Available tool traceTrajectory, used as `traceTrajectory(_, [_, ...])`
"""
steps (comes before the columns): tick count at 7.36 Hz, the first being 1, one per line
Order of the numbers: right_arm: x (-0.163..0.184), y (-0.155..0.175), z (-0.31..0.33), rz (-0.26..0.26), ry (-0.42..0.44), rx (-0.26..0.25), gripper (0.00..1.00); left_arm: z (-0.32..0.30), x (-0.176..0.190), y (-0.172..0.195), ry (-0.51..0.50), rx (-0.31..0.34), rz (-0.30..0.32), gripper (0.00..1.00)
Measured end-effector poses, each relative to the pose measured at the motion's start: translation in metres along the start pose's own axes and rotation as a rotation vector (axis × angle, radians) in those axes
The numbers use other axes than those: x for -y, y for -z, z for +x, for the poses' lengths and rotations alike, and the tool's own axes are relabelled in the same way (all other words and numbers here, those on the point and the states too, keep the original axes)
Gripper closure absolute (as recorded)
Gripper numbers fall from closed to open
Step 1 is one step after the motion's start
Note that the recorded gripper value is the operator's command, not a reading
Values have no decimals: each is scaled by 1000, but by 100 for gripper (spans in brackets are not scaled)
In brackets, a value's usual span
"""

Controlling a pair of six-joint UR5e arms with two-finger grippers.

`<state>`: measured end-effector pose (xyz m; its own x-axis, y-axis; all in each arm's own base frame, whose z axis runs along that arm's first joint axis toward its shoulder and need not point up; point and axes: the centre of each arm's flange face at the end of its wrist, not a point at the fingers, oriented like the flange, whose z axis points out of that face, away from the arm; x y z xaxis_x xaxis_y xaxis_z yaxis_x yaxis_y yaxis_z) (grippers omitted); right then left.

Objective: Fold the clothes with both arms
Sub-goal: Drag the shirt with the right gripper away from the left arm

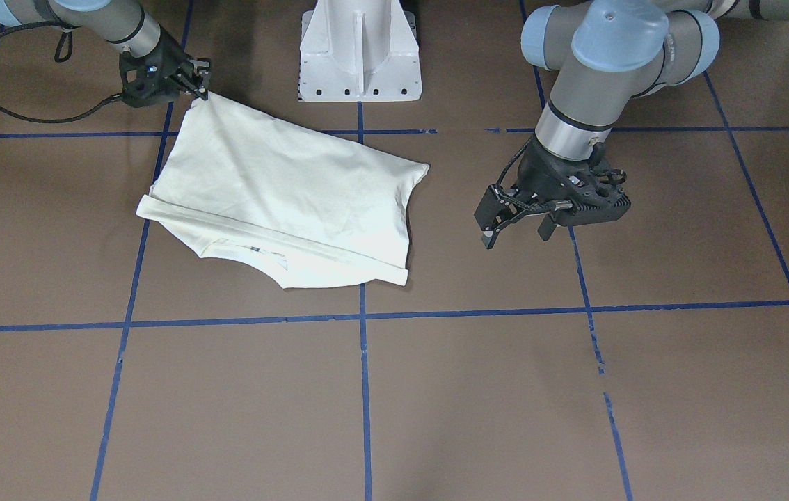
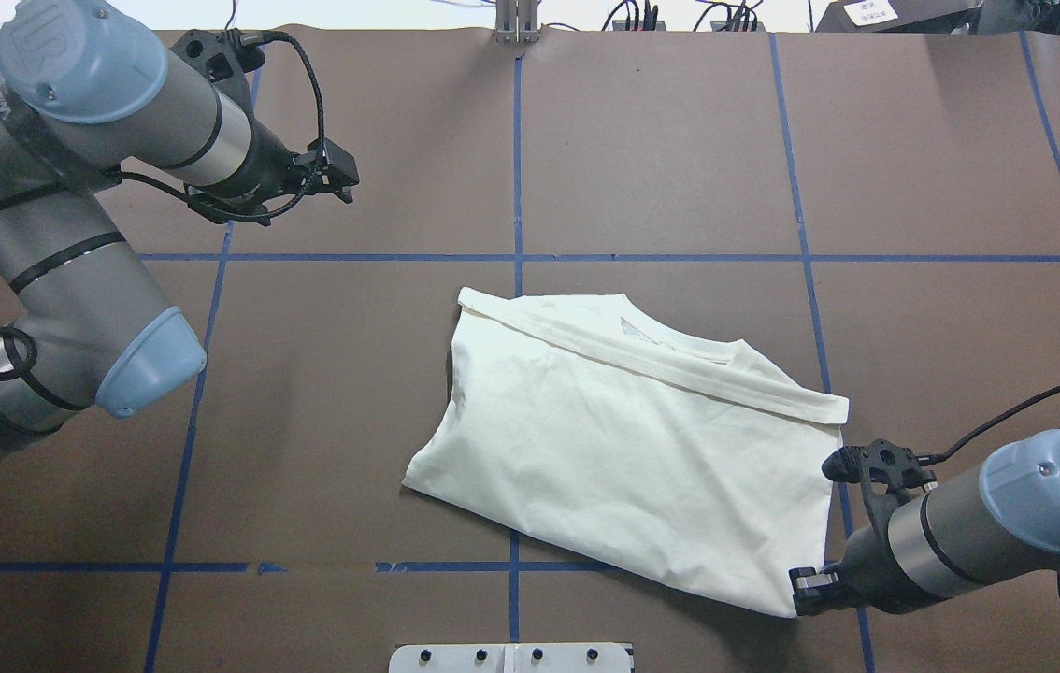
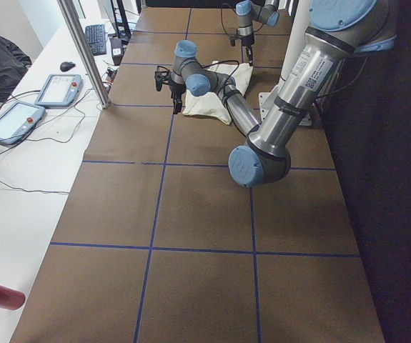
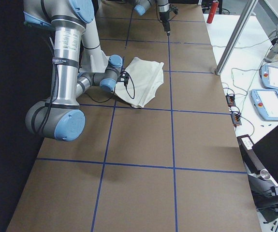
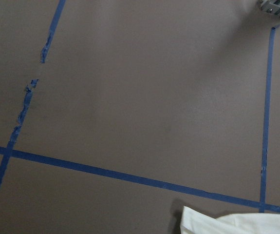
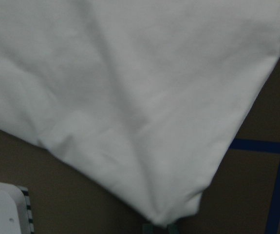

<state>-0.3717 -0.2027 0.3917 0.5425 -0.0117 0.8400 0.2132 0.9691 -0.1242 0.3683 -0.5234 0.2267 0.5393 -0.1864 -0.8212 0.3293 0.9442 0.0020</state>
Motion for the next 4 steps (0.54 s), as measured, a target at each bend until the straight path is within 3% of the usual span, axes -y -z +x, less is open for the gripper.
traceTrajectory(1, [-8,7,-7,-8,12,17,0,2,-7,0,-2,-5,-9,1])
traceTrajectory(2, [-5,22,-17,17,16,49,0,5,-25,-8,16,-6,-35,5])
traceTrajectory(4, [38,75,-41,160,-3,149,0,20,-101,-42,156,9,-140,18])
